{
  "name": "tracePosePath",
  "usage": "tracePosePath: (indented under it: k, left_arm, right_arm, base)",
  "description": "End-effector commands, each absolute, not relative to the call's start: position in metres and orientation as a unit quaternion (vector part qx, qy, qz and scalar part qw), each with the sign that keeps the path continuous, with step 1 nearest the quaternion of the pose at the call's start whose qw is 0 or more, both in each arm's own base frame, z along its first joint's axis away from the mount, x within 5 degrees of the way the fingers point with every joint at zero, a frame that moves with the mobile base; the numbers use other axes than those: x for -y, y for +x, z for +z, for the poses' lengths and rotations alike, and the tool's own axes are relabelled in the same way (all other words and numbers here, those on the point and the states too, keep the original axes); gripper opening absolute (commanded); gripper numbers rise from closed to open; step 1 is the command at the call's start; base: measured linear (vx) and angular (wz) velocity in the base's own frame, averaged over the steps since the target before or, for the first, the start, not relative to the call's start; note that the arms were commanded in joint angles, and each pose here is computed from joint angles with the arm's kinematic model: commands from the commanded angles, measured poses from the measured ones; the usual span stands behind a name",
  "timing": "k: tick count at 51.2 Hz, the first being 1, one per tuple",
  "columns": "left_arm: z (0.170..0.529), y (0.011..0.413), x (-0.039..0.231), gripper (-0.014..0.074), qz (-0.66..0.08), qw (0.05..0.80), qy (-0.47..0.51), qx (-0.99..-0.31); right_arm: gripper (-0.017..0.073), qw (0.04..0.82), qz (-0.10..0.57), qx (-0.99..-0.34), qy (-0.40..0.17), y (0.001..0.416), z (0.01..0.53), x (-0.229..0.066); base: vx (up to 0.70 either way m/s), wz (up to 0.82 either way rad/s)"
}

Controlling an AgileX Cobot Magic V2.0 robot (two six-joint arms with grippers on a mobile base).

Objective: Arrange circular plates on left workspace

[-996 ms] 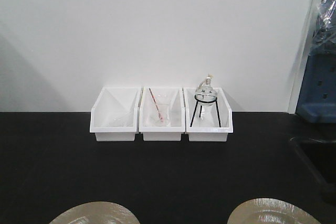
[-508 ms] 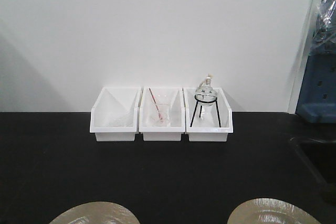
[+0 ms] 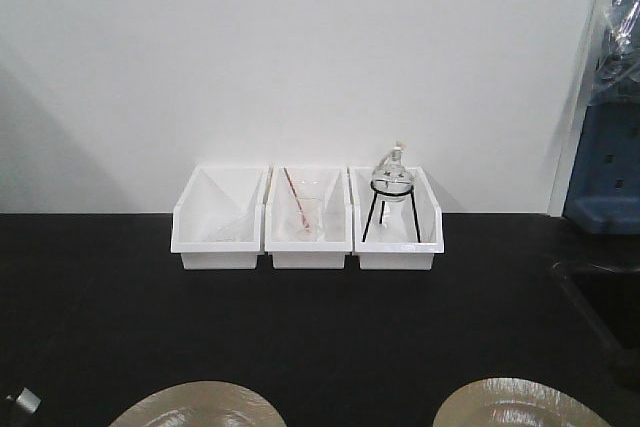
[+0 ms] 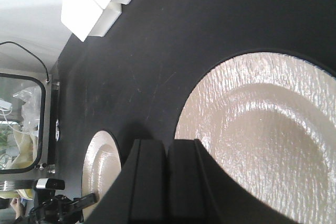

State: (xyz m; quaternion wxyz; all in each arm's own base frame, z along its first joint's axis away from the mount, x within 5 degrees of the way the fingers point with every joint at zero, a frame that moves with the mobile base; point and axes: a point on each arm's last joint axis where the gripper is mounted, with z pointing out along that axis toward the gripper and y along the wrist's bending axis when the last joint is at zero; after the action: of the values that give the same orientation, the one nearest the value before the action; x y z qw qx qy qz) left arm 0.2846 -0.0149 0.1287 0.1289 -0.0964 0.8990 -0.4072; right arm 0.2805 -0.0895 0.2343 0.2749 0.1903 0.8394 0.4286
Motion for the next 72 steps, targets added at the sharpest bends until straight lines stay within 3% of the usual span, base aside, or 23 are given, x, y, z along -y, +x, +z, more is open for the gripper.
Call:
tracePosePath:
  k: [1, 2, 13, 28, 40, 56, 65, 72]
  left_arm:
    - [0.15, 0.291, 0.021, 0.0036, -0.451, 0.152, -0.099, -0.874]
    - [0.151, 0.291, 0.022, -0.0011, -0.457, 0.154, -0.103, -0.87]
    - [0.18, 0.313, 0.028, -0.0002, -0.563, 0.217, -0.184, -0.776]
    - [0.217, 0.37, 0.056, -0.0001, -0.531, 0.273, -0.187, -0.78]
    - [0.207, 0.414, 0.093, -0.0001, -0.561, 0.238, -0.174, -0.773]
    - [0.172, 0.427, 0.122, 0.0006, -0.531, 0.213, -0.193, -0.797]
    - [0.169, 0.426, 0.126, 0.0085, -0.521, 0.23, -0.161, -0.806]
    - [0.17, 0.425, 0.127, 0.0239, -0.522, 0.238, -0.138, -0.807]
  right_arm:
    - [-0.0004, 0.311, 0.448, -0.82, 0.173, 0.281, 0.258, 0.087]
    - [-0.0004, 0.311, 0.448, -0.82, 0.173, 0.281, 0.258, 0.087]
    - [-0.0004, 0.311, 0.447, -0.82, 0.173, 0.281, 0.258, 0.087]
    - [-0.0004, 0.311, 0.447, -0.82, 0.174, 0.281, 0.258, 0.087]
    - [-0.0004, 0.316, 0.445, -0.819, 0.178, 0.282, 0.258, 0.088]
    - [-0.0004, 0.321, 0.439, -0.82, 0.179, 0.283, 0.258, 0.089]
    - [-0.0004, 0.321, 0.44, -0.819, 0.18, 0.283, 0.258, 0.089]
    - [-0.0004, 0.323, 0.441, -0.817, 0.182, 0.283, 0.259, 0.089]
  base:
    - [0.0, 0.0]
    - [0.0, 0.0]
    - [0.0, 0.0]
    - [0.0, 0.0]
    - [0.0, 0.0]
    - [0.0, 0.0]
    - [0.0, 0.0]
    - [0.0, 0.0]
